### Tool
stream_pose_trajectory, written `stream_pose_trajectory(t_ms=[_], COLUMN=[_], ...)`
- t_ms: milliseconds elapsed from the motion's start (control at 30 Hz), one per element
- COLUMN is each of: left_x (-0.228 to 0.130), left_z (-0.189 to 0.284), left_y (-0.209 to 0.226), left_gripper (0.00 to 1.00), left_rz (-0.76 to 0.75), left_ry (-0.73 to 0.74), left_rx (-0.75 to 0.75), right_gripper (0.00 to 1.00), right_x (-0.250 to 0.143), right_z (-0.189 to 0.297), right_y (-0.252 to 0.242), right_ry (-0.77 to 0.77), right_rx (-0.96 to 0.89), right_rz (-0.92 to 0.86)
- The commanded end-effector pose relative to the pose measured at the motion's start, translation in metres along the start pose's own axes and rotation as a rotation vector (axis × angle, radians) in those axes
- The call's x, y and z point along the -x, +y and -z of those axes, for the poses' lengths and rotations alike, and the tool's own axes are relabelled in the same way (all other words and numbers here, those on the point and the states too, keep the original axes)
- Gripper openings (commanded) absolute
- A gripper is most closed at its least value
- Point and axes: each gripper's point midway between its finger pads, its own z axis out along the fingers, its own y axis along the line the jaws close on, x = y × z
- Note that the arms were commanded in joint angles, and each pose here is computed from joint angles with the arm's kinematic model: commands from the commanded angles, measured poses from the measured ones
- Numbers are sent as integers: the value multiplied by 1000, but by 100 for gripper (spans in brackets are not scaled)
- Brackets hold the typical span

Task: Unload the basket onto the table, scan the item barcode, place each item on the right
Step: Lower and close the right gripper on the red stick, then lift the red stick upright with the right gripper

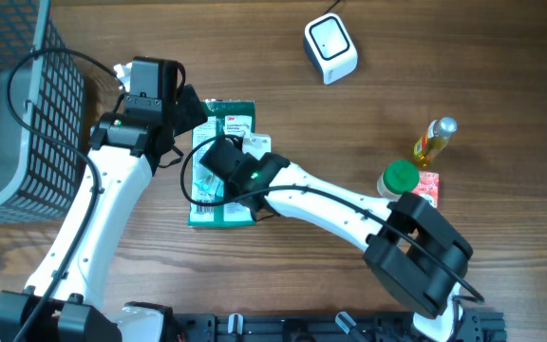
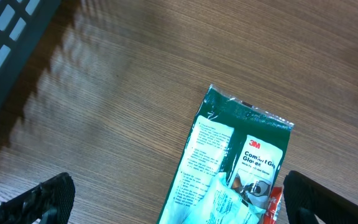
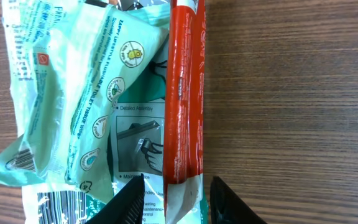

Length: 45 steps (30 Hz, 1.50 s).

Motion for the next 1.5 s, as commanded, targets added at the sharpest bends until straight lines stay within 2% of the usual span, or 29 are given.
stream_pose_trajectory(t_ms=[0, 133, 367, 533, 600, 633, 767, 933, 1067, 1233, 1367, 1467], left_x=[-1, -1, -1, 0, -1, -1, -1, -1, -1, -1, -1, -1], left_z=[-2, -2, -2, -2, -2, -2, -2, -2, -2, -2, -2, -2], left_y=[1, 1, 1, 1, 1, 1, 1, 1, 1, 1, 1, 1], left_gripper=[100, 100, 100, 100, 100, 100, 100, 100, 100, 100, 100, 100], left_rz=[-13, -13, -13, -13, -13, -13, -13, -13, -13, -13, -13, -13], left_ry=[4, 4, 4, 4, 4, 4, 4, 4, 4, 4, 4, 4], left_rx=[3, 3, 3, 3, 3, 3, 3, 3, 3, 3, 3, 3], right_gripper=[34, 28, 26, 17, 6, 4, 4, 4, 4, 4, 4, 4], right_x=[-6, -4, -7, -8, -7, -5, 20, 39, 51, 60, 79, 95], right_z=[-19, -21, -27, -27, -25, -22, 14, 67, 104, 136, 167, 190], right_y=[-3, 1, -2, -2, -3, -5, -18, -16, -62, -109, -142, -149], right_ry=[9, 1, 10, 11, 10, 2, -88, -142, -197, -197, -217, -295], right_rx=[-39, -26, -40, -42, -45, -56, -128, -90, -262, -532, -816, -971], right_rz=[-2, -4, -2, -2, 0, 1, 18, 231, 257, 569, 786, 840])
